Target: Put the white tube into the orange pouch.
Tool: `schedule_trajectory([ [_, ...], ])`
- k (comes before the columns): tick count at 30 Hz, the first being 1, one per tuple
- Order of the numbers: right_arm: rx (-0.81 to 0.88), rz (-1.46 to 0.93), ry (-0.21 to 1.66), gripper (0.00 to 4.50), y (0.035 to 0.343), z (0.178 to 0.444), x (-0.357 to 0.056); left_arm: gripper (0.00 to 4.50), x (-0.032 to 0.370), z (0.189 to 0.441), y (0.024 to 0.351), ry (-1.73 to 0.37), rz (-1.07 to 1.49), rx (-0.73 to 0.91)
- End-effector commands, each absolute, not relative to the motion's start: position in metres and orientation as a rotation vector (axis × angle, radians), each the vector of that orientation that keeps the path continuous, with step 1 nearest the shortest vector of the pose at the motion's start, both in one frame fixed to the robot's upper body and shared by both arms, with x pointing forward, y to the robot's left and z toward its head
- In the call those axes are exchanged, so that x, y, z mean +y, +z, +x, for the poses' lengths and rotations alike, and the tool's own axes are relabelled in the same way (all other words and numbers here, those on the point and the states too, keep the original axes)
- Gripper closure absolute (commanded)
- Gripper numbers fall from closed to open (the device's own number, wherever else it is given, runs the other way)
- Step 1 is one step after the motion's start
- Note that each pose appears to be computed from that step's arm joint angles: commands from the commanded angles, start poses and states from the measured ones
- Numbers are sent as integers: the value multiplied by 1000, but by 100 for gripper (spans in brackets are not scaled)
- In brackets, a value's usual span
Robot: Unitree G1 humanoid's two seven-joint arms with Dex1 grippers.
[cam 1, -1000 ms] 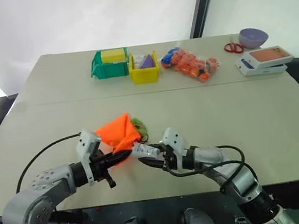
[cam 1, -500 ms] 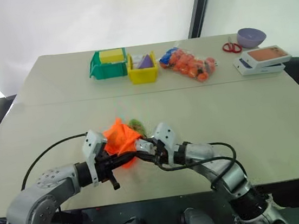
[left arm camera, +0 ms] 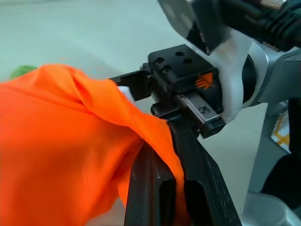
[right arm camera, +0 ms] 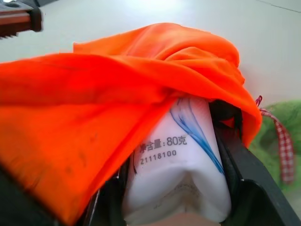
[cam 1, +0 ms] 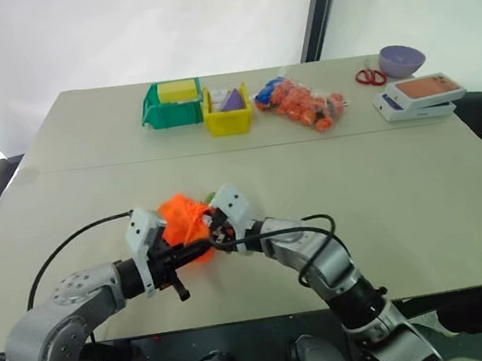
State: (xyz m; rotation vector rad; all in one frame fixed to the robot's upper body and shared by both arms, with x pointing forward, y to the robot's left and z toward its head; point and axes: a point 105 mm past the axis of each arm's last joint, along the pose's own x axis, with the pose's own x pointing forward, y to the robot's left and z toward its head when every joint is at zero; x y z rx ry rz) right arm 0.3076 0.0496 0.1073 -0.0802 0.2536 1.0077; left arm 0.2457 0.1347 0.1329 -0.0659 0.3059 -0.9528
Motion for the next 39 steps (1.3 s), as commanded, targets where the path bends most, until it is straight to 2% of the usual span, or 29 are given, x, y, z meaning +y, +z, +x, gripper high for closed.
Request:
schedule_trajectory([
  [1, 164, -78, 994, 295, 134, 312, 59, 450, 122, 229, 122, -1031, -80, 361],
  [3, 171, -56, 1025, 295, 135, 308, 59, 450, 131, 231, 120, -998, -82, 367],
  [6, 170, -54, 1081, 158, 135, 299, 56, 450, 145, 234, 116, -942, -100, 372],
  [9, 157, -41, 1146, 2, 139, 287, 52, 450, 156, 235, 113, -900, -125, 378],
  [13, 126, -10, 1209, 2, 149, 273, 37, 450, 173, 238, 111, -831, -203, 369],
  [19, 124, -20, 1267, 2, 145, 263, 12, 450, 177, 239, 110, -806, -267, 364],
  [23, 153, -46, 1263, 180, 136, 263, 10, 450, 176, 238, 110, -812, -277, 363],
  [28, 186, -84, 1248, 446, 127, 267, 21, 450, 173, 239, 115, -822, -288, 352],
  [34, 189, -122, 1225, 446, 121, 279, 51, 450, 171, 236, 121, -836, -296, 339],
  [39, 141, -123, 1201, 446, 126, 287, 73, 450, 171, 232, 122, -833, -290, 341],
])
